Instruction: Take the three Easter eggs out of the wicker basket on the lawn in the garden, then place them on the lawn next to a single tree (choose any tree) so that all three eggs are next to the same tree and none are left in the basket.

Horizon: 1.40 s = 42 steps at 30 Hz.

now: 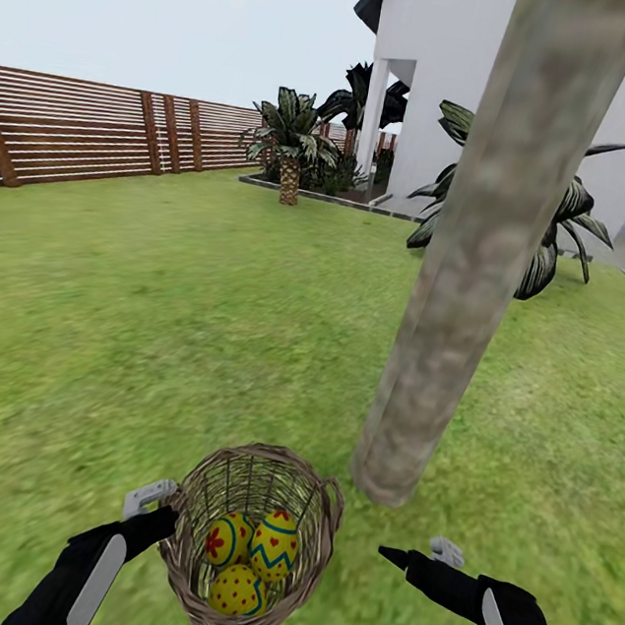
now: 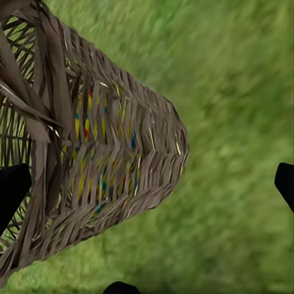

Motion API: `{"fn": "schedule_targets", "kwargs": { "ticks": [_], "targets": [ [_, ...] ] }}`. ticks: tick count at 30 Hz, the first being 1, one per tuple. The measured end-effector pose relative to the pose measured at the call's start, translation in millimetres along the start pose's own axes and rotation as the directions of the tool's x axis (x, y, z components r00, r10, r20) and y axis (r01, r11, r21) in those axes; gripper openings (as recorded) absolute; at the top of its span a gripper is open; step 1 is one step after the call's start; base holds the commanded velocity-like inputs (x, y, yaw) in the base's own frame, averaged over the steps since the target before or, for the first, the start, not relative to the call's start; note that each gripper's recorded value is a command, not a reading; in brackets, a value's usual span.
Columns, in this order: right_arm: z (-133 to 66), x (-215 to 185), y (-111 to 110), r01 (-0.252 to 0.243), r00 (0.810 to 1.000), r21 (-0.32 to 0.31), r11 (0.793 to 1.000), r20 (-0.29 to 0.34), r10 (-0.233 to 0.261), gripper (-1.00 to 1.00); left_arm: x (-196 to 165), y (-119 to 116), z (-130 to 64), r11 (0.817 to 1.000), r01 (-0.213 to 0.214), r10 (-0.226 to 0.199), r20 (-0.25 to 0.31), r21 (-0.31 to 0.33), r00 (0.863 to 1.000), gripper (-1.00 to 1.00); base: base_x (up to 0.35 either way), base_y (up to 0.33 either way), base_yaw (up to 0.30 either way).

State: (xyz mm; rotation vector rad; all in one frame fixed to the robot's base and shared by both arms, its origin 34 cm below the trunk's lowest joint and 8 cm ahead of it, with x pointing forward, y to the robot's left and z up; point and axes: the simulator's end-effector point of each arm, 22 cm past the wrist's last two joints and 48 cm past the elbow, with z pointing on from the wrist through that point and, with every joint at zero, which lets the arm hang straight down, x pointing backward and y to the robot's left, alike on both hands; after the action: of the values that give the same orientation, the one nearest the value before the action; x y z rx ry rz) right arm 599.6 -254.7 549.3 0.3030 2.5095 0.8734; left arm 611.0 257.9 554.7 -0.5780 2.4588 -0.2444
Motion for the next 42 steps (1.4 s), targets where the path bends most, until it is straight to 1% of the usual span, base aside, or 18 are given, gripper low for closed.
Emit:
{"fn": "schedule_targets", "kwargs": {
  "ticks": [42],
  "targets": [
    [52.4, 41, -53, -0.001, 1.000, -0.002, 1.000, -0.001, 0.001, 1.00, 52, 29, 60.0, 1.000, 0.000, 0.000, 0.001, 0.001, 1.000, -1.00, 0.000, 0.000, 0.000]
  ]
}}
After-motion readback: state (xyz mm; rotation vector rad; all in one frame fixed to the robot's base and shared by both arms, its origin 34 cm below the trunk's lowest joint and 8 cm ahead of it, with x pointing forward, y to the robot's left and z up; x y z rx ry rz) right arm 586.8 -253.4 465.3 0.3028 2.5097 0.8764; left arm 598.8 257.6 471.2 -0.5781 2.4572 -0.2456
